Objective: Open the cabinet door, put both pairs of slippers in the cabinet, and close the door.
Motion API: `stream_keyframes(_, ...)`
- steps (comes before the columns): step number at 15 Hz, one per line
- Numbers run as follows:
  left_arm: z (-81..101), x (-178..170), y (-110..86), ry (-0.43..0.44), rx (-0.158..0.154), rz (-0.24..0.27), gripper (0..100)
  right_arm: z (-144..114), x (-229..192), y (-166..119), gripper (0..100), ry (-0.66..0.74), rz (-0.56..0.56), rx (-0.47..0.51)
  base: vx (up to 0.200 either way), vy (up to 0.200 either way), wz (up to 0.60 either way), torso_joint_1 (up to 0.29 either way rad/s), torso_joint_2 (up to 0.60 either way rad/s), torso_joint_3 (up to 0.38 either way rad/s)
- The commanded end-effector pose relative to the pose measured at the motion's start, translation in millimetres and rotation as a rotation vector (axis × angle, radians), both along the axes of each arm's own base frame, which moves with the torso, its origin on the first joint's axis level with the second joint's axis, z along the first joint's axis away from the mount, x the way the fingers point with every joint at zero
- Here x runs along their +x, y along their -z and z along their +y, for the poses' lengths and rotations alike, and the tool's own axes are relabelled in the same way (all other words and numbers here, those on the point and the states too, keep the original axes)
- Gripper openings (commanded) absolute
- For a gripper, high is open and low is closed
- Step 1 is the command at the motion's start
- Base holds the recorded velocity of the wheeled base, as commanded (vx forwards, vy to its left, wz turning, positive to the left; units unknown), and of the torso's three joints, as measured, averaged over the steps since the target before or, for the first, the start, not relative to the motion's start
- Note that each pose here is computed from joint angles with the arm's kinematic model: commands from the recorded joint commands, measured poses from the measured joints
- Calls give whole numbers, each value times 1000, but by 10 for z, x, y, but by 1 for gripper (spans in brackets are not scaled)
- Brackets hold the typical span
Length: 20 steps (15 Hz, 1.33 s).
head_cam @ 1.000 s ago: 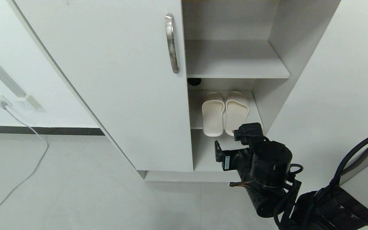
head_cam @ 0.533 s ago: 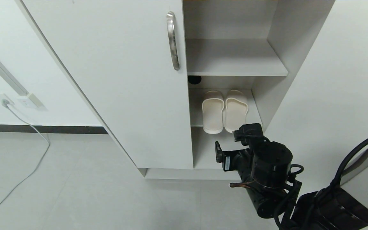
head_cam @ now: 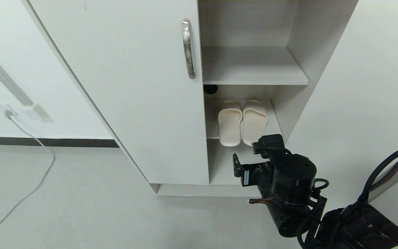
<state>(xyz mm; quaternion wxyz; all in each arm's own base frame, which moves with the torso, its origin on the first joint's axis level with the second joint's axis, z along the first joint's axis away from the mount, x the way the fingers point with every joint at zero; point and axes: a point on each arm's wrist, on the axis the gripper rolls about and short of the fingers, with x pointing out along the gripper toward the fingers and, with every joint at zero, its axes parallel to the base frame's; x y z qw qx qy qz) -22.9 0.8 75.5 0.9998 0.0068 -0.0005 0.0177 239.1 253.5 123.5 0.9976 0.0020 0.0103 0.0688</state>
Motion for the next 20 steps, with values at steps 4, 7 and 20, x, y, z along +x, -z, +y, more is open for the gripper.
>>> stream_keyframes(4,0,1,0,-1,0,1,0,12,2,33,100,0,5,-6,0,0,0,1,5,192)
stream_keyframes(7,0,1,0,0,0,1,0,6,-2,51,100,0,10,-14,0,0,0,6,7,194)
stream_keyframes(20,1,1,0,-1,0,1,0,-16,0,80,100,4,18,-22,0,15,0,1,1,169)
